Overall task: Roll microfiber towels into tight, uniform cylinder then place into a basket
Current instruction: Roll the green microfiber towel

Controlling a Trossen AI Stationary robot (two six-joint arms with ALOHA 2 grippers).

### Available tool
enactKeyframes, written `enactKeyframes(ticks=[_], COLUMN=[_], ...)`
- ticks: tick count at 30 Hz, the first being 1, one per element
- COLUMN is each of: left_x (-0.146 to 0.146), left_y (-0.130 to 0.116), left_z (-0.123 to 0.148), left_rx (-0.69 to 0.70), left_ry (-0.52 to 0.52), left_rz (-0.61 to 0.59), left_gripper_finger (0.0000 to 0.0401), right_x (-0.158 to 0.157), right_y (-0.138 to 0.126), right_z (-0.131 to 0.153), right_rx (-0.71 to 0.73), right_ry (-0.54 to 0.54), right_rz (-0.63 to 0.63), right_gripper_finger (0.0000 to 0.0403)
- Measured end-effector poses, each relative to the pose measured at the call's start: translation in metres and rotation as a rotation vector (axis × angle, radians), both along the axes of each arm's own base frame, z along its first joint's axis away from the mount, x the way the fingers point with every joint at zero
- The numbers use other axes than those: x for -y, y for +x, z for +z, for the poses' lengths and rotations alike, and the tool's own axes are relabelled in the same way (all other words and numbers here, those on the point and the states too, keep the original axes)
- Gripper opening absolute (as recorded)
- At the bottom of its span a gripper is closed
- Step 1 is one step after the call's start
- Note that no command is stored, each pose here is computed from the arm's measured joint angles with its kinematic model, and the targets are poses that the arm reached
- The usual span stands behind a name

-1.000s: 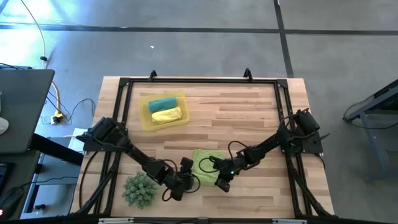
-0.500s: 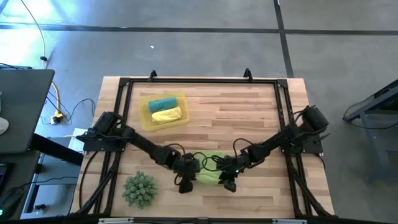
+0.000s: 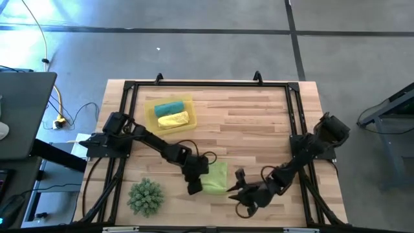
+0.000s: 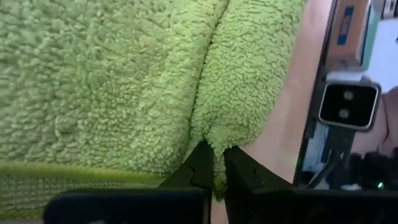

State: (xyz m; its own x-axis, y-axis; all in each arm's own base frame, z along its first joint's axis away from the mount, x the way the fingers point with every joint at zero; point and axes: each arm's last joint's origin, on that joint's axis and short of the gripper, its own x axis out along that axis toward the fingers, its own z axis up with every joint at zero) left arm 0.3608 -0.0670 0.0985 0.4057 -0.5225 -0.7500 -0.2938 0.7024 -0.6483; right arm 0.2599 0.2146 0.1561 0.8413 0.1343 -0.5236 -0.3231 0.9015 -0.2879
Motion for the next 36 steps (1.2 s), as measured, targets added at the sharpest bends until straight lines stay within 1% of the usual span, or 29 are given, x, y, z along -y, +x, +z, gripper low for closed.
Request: enactKeyframes(ticks=[4,10,16,22,24,27,30,36], left_x=[-0.010,-0.014,-0.014,-0.014,-0.014,-0.014,-0.014,-0.014], left_y=[0.001,0.002,0.002,0.002,0.002,0.002,0.002,0.002], left_z=[-0.001,-0.001,-0.001,-0.001,-0.001,-0.001,-0.001,-0.001], left_rx=[-0.026,-0.047,-0.051,-0.050,-0.049,-0.042,-0.041,-0.037], left_ry=[-0.012,-0.008,-0.009,-0.005,-0.004,0.002,0.003,0.004], left_rz=[0.064,0.115,0.121,0.121,0.121,0.110,0.109,0.107], left_gripper_finger=[0.0003,0.0002,0.0003,0.0005,0.0006,0.0006,0.0006,0.0007], right_x=[-0.005,-0.001,0.009,0.013,0.011,0.002,-0.002,0.011], right_y=[0.004,0.011,0.016,0.018,0.018,0.016,0.011,0.013], right_z=[-0.013,-0.038,-0.040,-0.042,-0.040,-0.030,-0.030,-0.048], right_rx=[0.022,-0.028,-0.009,-0.043,-0.029,0.026,0.022,-0.080], right_ry=[-0.042,-0.081,-0.171,-0.145,-0.140,-0.093,-0.102,-0.125], right_rz=[0.008,-0.022,-0.101,-0.078,-0.071,-0.050,-0.038,-0.146], right_gripper_finger=[0.0116,0.0116,0.0116,0.0116,0.0116,0.0116,0.0116,0.0116])
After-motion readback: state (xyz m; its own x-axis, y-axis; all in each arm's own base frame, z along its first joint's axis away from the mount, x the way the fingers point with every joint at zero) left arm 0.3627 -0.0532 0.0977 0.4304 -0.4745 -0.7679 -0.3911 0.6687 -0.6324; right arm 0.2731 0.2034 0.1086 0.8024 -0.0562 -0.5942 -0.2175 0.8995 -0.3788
